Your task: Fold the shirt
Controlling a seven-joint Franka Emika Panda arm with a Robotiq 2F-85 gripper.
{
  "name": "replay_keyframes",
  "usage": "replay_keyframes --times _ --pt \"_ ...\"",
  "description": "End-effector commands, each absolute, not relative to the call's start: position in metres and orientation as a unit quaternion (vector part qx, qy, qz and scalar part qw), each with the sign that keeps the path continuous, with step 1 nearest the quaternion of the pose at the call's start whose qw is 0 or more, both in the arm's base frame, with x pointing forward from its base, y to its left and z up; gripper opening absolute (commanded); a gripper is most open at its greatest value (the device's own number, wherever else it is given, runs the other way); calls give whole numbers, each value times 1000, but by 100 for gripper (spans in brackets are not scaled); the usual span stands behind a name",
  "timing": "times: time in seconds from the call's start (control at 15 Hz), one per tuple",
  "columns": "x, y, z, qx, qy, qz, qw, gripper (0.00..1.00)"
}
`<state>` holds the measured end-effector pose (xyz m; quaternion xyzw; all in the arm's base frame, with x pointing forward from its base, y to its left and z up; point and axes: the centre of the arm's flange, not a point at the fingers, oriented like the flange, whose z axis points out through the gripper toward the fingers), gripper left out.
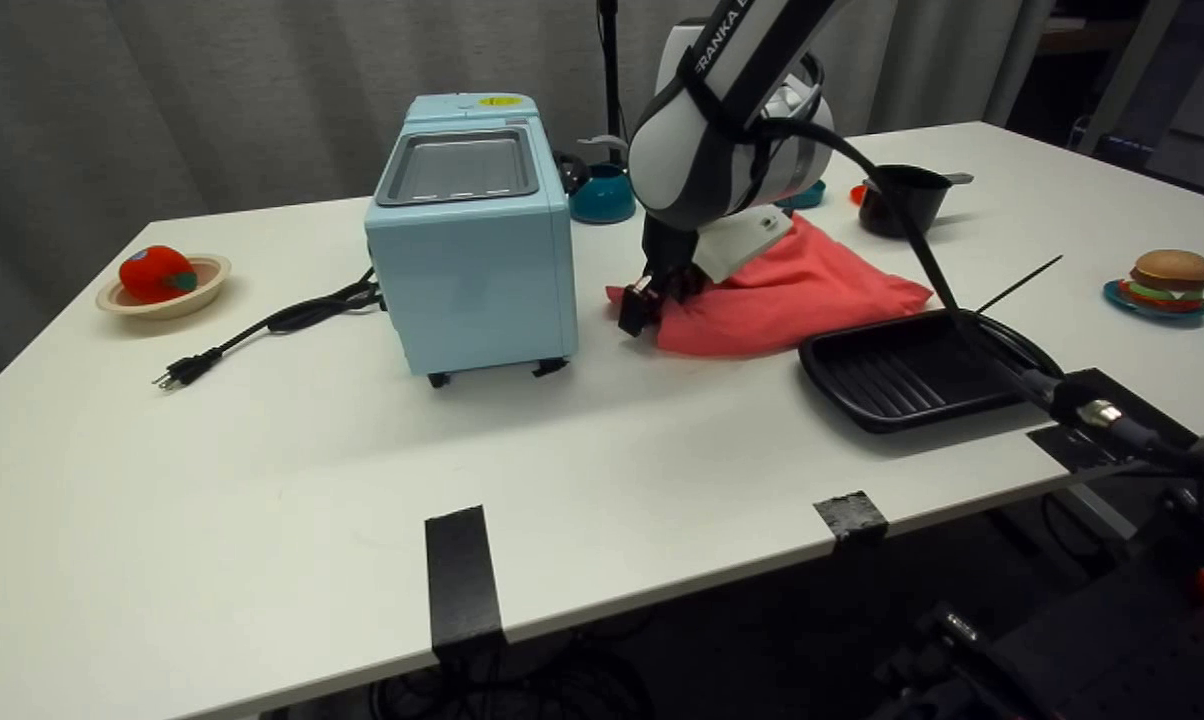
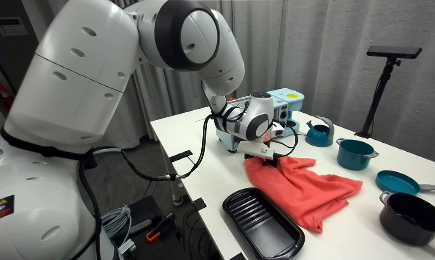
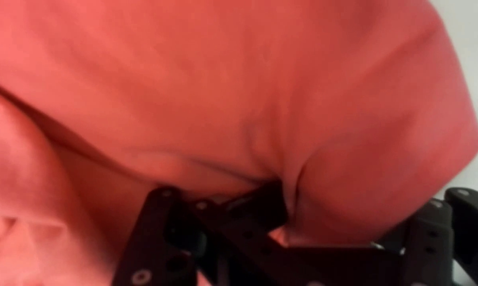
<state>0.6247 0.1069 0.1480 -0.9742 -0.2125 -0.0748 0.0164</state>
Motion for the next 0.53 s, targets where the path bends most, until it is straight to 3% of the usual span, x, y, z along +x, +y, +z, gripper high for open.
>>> replay_keyframes --times 0.0,0.47 --pt "624 103 179 -974 -210 -87 13 0" --pt "642 80 249 -978 -187 -95 8 0"
